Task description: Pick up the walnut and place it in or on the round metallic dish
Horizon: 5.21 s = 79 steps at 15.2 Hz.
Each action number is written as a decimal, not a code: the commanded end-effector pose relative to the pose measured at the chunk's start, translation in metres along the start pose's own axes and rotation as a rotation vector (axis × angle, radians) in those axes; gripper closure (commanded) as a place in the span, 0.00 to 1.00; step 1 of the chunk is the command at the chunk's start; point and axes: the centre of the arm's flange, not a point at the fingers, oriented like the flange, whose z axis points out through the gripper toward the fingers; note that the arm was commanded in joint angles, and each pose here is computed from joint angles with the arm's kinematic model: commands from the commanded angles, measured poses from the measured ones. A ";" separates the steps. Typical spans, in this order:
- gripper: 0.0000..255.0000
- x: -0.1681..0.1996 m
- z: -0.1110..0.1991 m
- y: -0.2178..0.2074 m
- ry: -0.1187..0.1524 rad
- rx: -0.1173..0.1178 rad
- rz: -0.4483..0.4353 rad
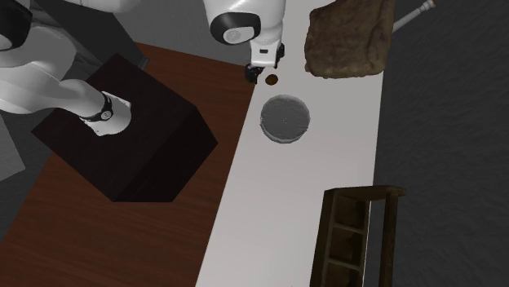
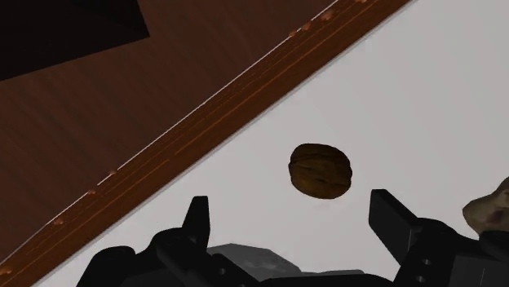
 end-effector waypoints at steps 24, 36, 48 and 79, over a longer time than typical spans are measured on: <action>1.00 0.008 0.062 -0.034 0.001 -0.002 0.009; 1.00 0.007 0.020 -0.037 0.001 -0.002 0.009; 1.00 0.006 -0.043 -0.041 0.001 -0.002 0.009; 1.00 0.162 0.006 0.037 0.001 -0.002 0.009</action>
